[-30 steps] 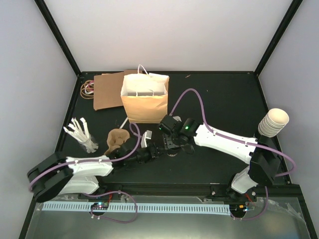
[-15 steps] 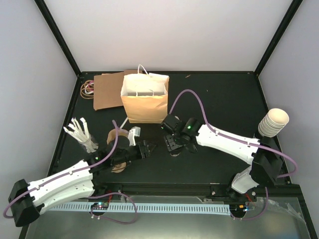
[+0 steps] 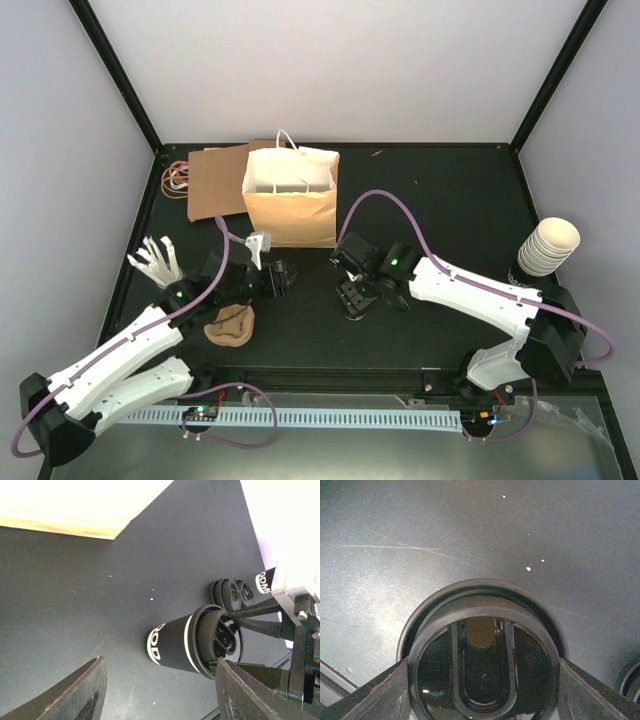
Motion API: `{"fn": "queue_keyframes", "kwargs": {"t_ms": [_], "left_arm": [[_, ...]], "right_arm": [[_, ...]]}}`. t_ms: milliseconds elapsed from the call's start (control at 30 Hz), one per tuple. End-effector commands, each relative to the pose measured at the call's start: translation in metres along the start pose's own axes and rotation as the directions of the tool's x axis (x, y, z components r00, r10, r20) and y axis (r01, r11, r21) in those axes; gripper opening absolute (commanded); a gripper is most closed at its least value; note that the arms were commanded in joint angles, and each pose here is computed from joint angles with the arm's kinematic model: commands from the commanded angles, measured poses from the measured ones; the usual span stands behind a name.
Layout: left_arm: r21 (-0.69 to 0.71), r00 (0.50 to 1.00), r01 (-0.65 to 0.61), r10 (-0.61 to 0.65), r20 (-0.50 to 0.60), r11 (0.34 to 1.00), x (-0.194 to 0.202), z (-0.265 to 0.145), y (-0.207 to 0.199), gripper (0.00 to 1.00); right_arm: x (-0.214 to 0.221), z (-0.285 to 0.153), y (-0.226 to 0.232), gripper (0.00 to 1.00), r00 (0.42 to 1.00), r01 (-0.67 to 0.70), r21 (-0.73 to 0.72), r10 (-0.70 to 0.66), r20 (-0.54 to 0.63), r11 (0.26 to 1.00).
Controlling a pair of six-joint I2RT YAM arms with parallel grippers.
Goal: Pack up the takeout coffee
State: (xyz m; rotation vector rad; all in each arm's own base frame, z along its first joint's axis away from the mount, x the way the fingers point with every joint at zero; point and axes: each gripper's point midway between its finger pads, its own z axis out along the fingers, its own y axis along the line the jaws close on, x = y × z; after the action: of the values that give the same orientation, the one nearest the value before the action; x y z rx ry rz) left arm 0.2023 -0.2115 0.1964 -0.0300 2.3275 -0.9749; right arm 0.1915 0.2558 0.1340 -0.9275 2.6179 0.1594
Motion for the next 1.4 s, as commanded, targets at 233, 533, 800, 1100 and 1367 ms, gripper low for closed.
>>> {"fn": "queue_keyframes", "kwargs": {"t_ms": [233,533,800,1100,1367], "left_arm": [[-0.205,0.981,-0.158,0.178,0.083,0.966,-0.078,-0.062,0.004,0.66],[-0.384,0.965,-0.152,0.220,0.141,0.911,-0.162,-0.096,0.014,0.75],[-0.447,0.981,-0.158,0.192,0.032,0.881,-0.207,-0.055,0.036,0.79],[-0.509,0.986,-0.159,0.161,-0.039,0.846,-0.235,-0.017,0.058,0.76],[-0.521,0.985,-0.149,0.083,-0.149,0.841,-0.224,0.003,0.071,0.45]], "right_arm": [[-0.007,-0.027,-0.014,0.63,0.993,0.030,0.037,-0.034,0.113,0.999],[-0.012,-0.049,-0.020,0.63,0.976,0.012,0.033,-0.019,0.217,0.999],[-0.012,-0.065,-0.027,0.62,0.964,-0.004,0.048,-0.009,0.267,0.999],[-0.011,-0.084,-0.038,0.62,0.941,-0.044,0.068,0.018,0.339,0.997],[-0.008,-0.090,-0.044,0.60,0.930,-0.061,0.079,0.029,0.366,0.995]]}}
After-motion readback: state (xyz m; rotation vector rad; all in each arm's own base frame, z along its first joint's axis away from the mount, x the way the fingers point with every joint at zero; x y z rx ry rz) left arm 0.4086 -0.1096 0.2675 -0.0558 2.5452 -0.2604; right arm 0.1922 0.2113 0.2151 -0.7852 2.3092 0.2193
